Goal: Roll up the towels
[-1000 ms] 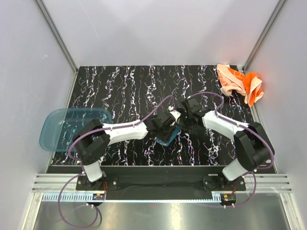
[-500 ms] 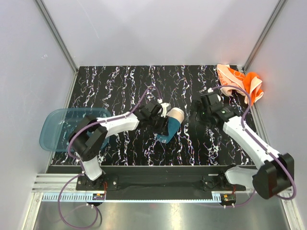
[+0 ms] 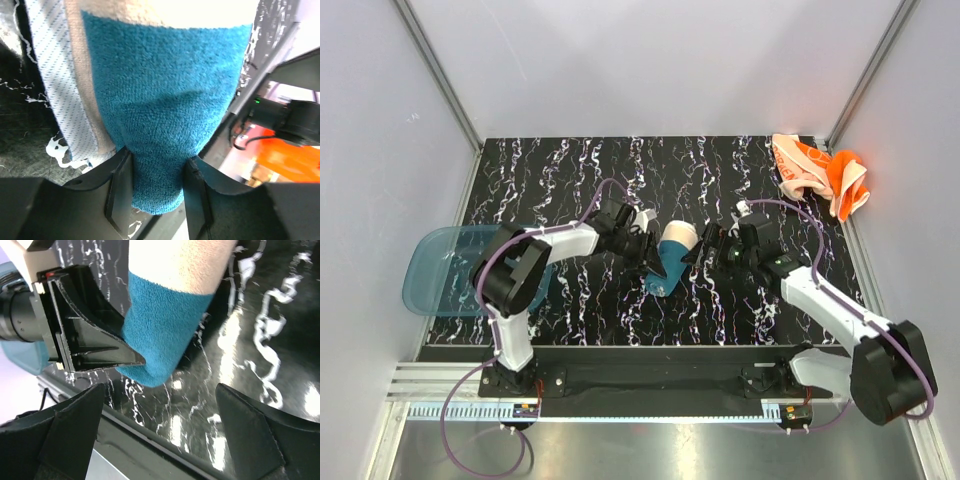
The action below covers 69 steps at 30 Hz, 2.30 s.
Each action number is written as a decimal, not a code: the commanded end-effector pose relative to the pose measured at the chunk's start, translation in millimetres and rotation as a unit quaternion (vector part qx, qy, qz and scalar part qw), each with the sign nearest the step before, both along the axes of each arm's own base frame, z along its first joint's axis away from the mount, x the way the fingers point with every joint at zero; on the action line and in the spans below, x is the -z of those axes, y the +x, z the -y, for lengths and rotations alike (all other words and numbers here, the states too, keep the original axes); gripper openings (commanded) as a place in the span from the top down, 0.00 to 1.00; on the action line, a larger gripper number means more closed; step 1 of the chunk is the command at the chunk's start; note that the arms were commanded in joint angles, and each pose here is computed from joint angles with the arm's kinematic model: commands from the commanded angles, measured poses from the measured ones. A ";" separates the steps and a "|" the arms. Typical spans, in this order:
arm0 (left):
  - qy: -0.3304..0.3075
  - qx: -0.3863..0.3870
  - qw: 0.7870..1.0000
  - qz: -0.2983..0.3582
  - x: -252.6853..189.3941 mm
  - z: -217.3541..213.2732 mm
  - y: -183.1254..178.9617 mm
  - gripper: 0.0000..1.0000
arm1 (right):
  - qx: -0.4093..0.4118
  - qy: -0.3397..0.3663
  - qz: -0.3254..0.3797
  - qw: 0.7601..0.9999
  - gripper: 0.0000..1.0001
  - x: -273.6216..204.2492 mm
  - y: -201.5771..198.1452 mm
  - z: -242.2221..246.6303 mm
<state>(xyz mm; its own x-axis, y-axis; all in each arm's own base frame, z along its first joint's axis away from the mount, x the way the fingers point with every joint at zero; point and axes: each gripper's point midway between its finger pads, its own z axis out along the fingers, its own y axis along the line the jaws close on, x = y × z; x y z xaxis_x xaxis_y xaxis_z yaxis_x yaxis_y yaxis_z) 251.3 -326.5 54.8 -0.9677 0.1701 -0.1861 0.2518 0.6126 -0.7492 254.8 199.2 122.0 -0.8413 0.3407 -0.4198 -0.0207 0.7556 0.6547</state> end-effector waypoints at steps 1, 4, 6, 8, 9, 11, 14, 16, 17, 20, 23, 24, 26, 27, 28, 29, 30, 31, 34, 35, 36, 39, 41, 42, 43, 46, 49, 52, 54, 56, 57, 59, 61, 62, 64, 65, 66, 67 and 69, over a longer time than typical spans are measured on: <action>0.008 -0.005 0.998 -0.056 13.5 -5.8 -6.0 0.58 | -0.028 0.062 0.056 0.996 0.00 -17.4 18.3 -23.9; 0.000 -0.008 0.997 -0.078 20.1 -7.9 -6.8 0.58 | -0.020 0.057 0.074 0.995 0.00 -8.5 31.5 -24.6; 0.003 -0.011 0.996 -0.086 25.8 -10.7 -6.4 0.58 | -0.018 0.054 0.086 0.995 0.00 -3.7 40.8 -26.4; 0.002 -0.013 0.996 -0.091 27.6 -12.2 -5.2 0.57 | -0.015 0.052 0.092 0.994 0.00 0.9 46.5 -27.1; 0.002 -0.014 0.995 -0.095 30.1 -12.9 -4.8 0.57 | -0.015 0.055 0.097 0.994 0.00 4.1 52.4 -29.2; 0.002 -0.018 0.995 -0.101 31.6 -15.5 -1.5 0.57 | -0.015 0.055 0.098 0.994 0.00 10.9 57.3 -31.7; 0.000 -0.029 0.993 -0.111 35.4 -22.4 4.2 0.57 | -0.022 0.064 0.099 0.993 0.00 23.4 66.7 -38.8; -0.001 -0.029 0.993 -0.116 37.7 -24.5 4.7 0.57 | -0.028 0.073 0.094 0.993 0.00 34.9 72.0 -44.7; 0.004 -0.029 0.992 -0.122 39.1 -26.7 4.5 0.57 | -0.029 0.078 0.089 0.993 0.00 39.2 72.6 -47.2; 0.004 -0.029 0.992 -0.126 42.3 -27.4 7.1 0.56 | -0.035 0.093 0.080 0.992 0.00 58.7 78.3 -54.8; 0.003 -0.029 0.991 -0.132 45.5 -28.1 7.8 0.56 | -0.038 0.103 0.063 0.992 0.00 76.1 78.4 -59.2; 0.005 -0.028 0.990 -0.136 48.6 -28.4 7.1 0.56 | -0.045 0.114 0.073 0.990 0.00 73.5 80.2 -62.8; 0.006 -0.027 0.990 -0.140 50.8 -28.3 6.5 0.56 | -0.046 0.121 0.061 0.990 0.00 84.7 78.2 -64.9; 0.007 -0.027 0.989 -0.143 53.8 -28.3 6.4 0.56 | -0.053 0.134 0.072 0.987 0.00 80.7 79.6 -68.5; 0.006 -0.026 0.989 -0.145 54.0 -27.9 6.1 0.56 | -0.055 0.139 0.070 0.986 0.01 83.2 77.2 -69.6; 0.006 -0.026 0.989 -0.144 54.3 -27.8 6.8 0.56 | -0.054 0.152 0.074 0.984 0.03 83.4 78.7 -71.6; 0.008 -0.027 0.989 -0.146 55.8 -27.8 7.0 0.56 | -0.059 0.161 0.070 0.983 0.06 85.0 73.8 -72.9; 0.007 -0.027 0.989 -0.144 55.1 -27.3 7.9 0.56 | -0.059 0.167 0.070 0.982 0.11 85.1 72.4 -73.5; 0.007 -0.028 0.990 -0.138 52.8 -26.7 10.4 0.54 | -0.067 0.185 0.072 0.978 0.44 83.7 67.7 -76.5; 0.005 -0.028 0.991 -0.133 49.8 -26.2 11.7 0.53 | -0.068 0.192 0.076 0.976 0.55 80.7 67.7 -77.4; 0.004 -0.028 0.991 -0.132 48.9 -26.2 12.1 0.53 | -0.072 0.194 0.075 0.975 0.60 79.9 65.1 -78.2; 0.003 -0.028 0.992 -0.121 42.7 -26.1 14.1 0.49 | -0.075 0.203 0.081 0.973 0.74 71.6 62.7 -78.3; -0.002 -0.027 0.994 -0.108 33.1 -25.6 15.9 0.40 | -0.077 0.210 0.089 0.971 0.75 60.7 61.9 -79.0; -0.002 -0.028 0.994 -0.103 30.0 -26.3 15.6 0.37 | -0.078 0.212 0.089 0.970 0.75 58.3 59.4 -78.4; -0.007 -0.028 0.995 -0.094 24.9 -26.0 16.6 0.34 | -0.079 0.215 0.093 0.969 0.75 53.6 58.8 -78.4; -0.023 -0.029 0.998 -0.057 -2.6 -25.9 18.7 0.22 | -0.084 0.213 0.099 0.968 0.75 39.0 55.7 -76.9; -0.039 -0.027 0.999 -0.002 -41.1 -29.1 19.4 0.05 | -0.090 0.204 0.108 0.969 0.75 18.8 50.4 -73.7; -0.040 -0.037 0.998 0.035 -60.3 -34.3 20.5 0.01 | -0.095 0.196 0.120 0.969 0.75 3.1 48.0 -71.8; -0.057 -0.040 0.996 0.062 -81.7 -35.4 20.6 0.01 | -0.098 0.195 0.131 0.967 0.75 -16.7 44.2 -69.6; -0.076 -0.044 0.993 0.083 -97.2 -35.1 20.0 0.01 | -0.101 0.200 0.141 0.964 0.75 -37.4 37.8 -67.2; -0.093 -0.042 0.990 0.098 -105.9 -32.1 21.9 0.01 | -0.103 0.205 0.150 0.962 0.75 -49.8 36.4 -67.8; -0.113 -0.047 0.988 0.099 -114.0 -31.0 17.8 0.01 | -0.103 0.219 0.165 0.956 0.76 -76.5 29.0 -65.2; -0.135 -0.045 0.983 0.115 -123.3 -28.0 18.6 0.01 | -0.105 0.235 0.194 0.947 0.75 -110.6 22.9 -64.0; -0.144 -0.047 0.982 0.116 -128.4 -26.9 17.3 0.01 | -0.104 0.237 0.192 0.947 0.76 -116.1 20.2 -63.3; -0.164 -0.043 0.978 0.125 -132.8 -24.4 15.4 0.01 | -0.109 0.251 0.214 0.938 0.75 -145.2 13.6 -63.4; -0.176 -0.043 0.976 0.124 -139.8 -22.8 13.7 0.01 | -0.108 0.248 0.213 0.939 0.76 -149.1 11.9 -63.1; -0.190 -0.036 0.972 0.133 -146.4 -19.7 12.2 0.01 | -0.110 0.250 0.222 0.936 0.75 -160.7 11.7 -63.7; -0.199 -0.030 0.970 0.140 -153.1 -16.8 8.1 0.01 | -0.112 0.250 0.226 0.935 0.75 -166.1 9.8 -63.3; -0.221 -0.020 0.963 0.155 -167.6 -12.6 4.5 0.01 | -0.112 0.245 0.224 0.936 0.75 -169.3 9.9 -64.1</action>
